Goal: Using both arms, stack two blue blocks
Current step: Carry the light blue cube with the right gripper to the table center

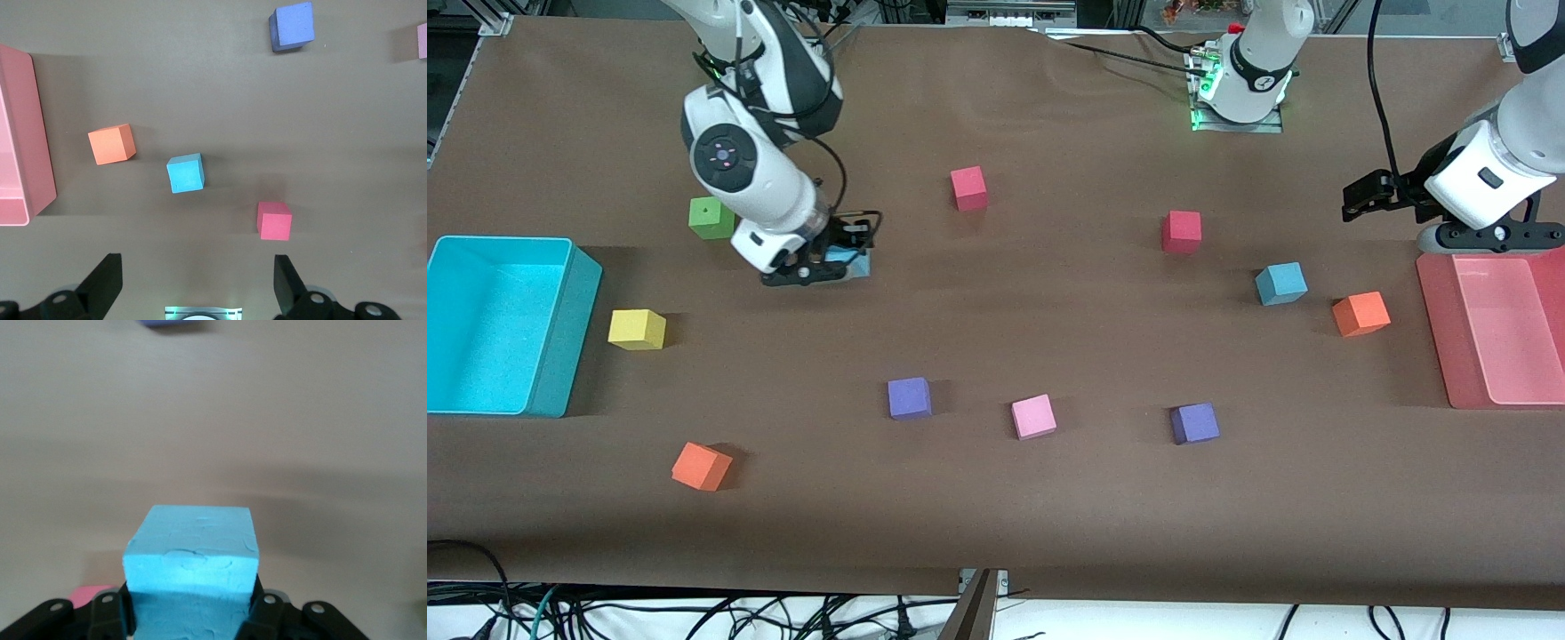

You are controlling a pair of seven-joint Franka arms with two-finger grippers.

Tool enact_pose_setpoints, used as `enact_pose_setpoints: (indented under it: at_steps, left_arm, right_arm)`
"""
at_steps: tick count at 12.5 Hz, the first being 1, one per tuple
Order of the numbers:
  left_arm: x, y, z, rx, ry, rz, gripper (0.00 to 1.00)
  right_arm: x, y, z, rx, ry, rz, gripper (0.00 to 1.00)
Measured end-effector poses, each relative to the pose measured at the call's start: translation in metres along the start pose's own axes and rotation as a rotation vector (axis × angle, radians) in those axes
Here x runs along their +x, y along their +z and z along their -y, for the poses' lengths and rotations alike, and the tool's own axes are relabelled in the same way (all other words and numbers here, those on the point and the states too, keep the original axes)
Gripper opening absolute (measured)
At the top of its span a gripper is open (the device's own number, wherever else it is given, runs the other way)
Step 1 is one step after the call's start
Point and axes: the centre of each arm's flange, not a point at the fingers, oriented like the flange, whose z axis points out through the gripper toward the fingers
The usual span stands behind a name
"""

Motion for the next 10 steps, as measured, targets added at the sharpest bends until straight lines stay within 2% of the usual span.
enact_pose_setpoints:
  at_steps: [3, 7, 10]
  left_arm:
    - [0.000, 0.000, 0.000, 0.000, -0.001, 0.001, 1.00]
    - [0.004, 0.005, 0.003, -0.001, -0.006, 0.004, 1.00]
    - [0.021, 0.032, 0.004, -0.004, -0.007, 0.005, 1.00]
  right_arm:
    - [0.033, 0.016, 0.077, 0.024, 0.043, 0.003, 0.59]
    - [0.069, 0.072, 0.164, 0.001, 0.107, -0.017, 0.59]
    - [0.082, 0.110, 0.198, -0.007, 0.106, -0.035, 0.59]
